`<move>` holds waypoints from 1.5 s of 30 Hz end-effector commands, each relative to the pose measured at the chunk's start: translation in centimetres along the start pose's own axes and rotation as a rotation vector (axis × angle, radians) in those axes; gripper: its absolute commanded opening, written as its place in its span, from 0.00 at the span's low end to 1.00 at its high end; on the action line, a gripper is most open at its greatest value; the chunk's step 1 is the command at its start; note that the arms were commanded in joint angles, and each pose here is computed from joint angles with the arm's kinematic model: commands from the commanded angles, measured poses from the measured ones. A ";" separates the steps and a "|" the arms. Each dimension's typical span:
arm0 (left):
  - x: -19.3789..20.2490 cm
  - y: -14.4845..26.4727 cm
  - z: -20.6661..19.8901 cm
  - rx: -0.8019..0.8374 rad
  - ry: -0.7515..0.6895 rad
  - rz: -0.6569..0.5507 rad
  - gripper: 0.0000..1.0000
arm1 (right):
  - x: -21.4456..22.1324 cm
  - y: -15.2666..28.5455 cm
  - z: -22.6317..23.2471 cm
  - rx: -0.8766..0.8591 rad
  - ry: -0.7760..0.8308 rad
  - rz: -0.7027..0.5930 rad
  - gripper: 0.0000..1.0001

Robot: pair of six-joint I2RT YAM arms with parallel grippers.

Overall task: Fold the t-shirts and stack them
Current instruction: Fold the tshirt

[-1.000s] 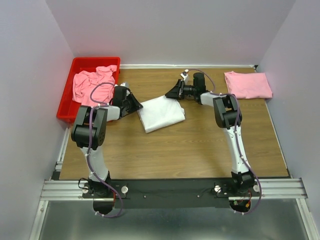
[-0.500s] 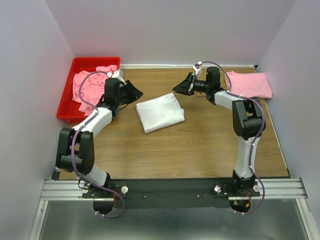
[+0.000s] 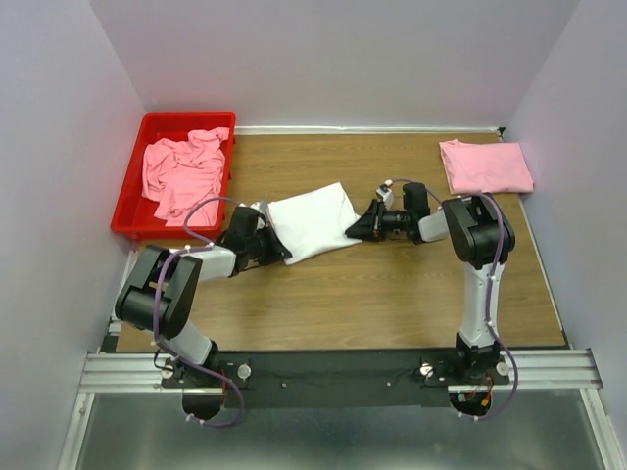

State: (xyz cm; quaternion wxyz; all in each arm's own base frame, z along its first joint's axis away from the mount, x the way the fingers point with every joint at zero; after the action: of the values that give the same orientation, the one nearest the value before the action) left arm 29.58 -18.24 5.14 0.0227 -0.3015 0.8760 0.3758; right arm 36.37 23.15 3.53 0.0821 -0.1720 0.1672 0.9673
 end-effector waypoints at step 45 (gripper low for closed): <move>-7.7 13.4 -5.2 0.029 -0.219 -0.509 0.59 | -8.1 -6.5 7.4 0.033 0.098 -0.210 0.52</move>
State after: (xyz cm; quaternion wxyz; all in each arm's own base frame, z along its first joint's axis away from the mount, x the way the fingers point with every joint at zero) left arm 29.22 -7.93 20.12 0.2127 -0.5167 0.7146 0.4208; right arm 40.05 33.66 10.73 0.1446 -0.2277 0.1506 0.9511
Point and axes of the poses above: each gripper's point midway between its finger pads, its own y axis back along the fingers, its own z axis along the line the jaws close on, x = y × z, the point moved 3 cm from there along y, back along the fingers, and after that the axes turned 13 degrees about y, right-handed, at the moved point
